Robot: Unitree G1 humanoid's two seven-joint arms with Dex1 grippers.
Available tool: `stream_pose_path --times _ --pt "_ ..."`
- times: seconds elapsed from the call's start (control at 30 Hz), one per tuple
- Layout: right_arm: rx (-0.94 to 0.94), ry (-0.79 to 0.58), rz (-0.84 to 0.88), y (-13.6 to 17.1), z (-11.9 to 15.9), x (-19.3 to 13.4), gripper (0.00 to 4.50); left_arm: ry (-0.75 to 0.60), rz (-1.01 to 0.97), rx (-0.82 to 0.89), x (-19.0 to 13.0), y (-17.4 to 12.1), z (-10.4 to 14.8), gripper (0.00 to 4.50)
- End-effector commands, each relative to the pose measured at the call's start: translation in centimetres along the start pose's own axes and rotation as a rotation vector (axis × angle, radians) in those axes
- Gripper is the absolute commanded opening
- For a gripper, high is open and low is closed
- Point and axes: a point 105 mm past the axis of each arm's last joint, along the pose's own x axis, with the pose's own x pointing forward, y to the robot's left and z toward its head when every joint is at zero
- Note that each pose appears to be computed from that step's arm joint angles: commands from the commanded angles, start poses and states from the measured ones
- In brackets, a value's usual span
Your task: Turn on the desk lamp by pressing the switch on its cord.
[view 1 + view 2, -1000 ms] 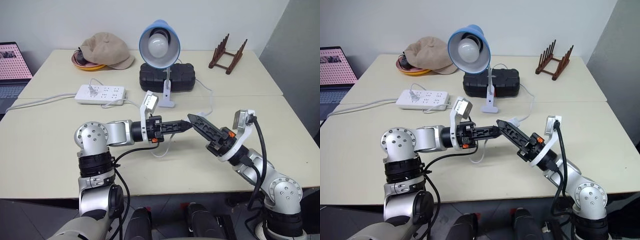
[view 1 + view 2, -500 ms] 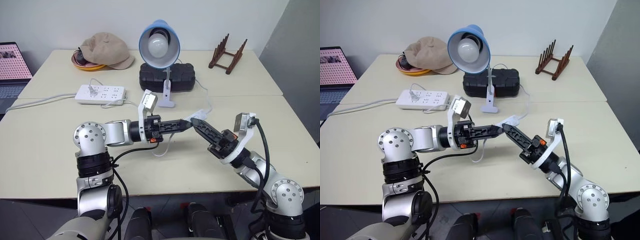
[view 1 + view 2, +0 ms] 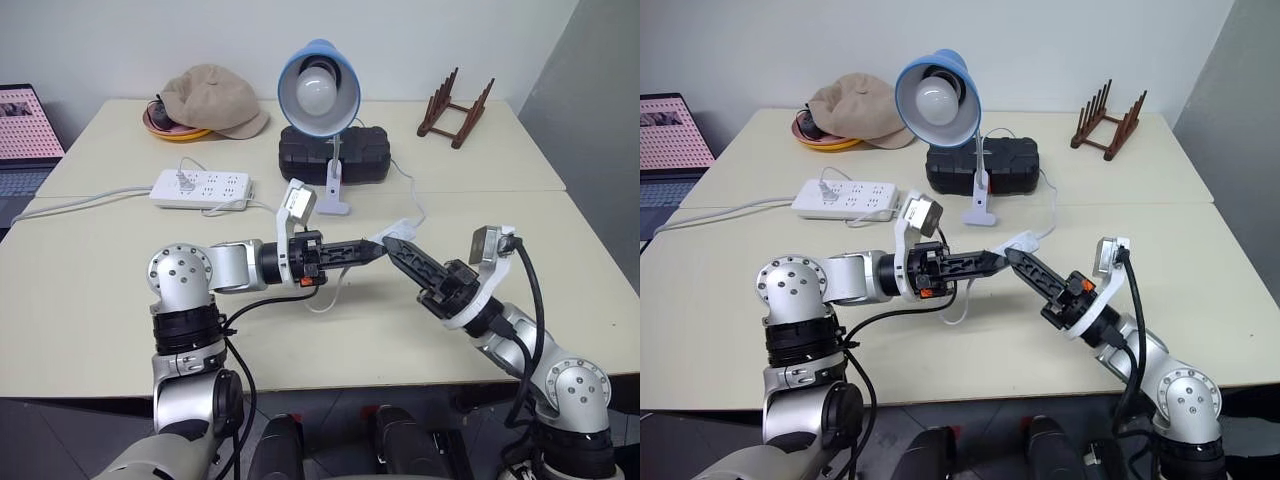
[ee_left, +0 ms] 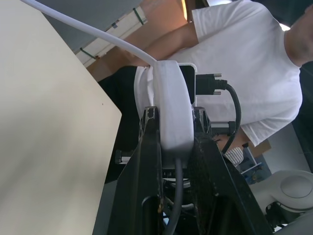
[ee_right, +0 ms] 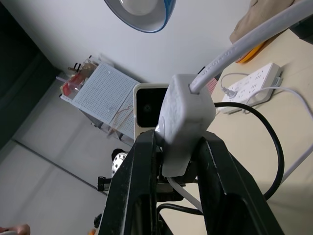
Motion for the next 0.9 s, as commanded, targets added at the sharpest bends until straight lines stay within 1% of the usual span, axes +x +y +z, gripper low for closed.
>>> stream_pose_path --times 0.03,0.33,0.63,0.9 --pt "-0.067 0.015 0.031 1.0 1.2 -0.4 0.74 0.053 -0.012 -0.001 -0.8 -0.4 -0.4 0.4" --pt "-0.092 0.202 0.087 1.4 1.1 -1.4 0.62 0.187 -0.038 0.016 -1.5 -1.0 -1.3 0.4" --pt "-0.105 0.264 0.104 1.5 1.7 -1.8 0.46 0.244 -0.045 0.046 -2.0 -0.8 -1.6 0.4" --pt "-0.105 0.306 0.097 1.9 1.9 -2.7 0.45 0.26 -0.048 0.06 -2.1 -0.5 -1.7 0.4"
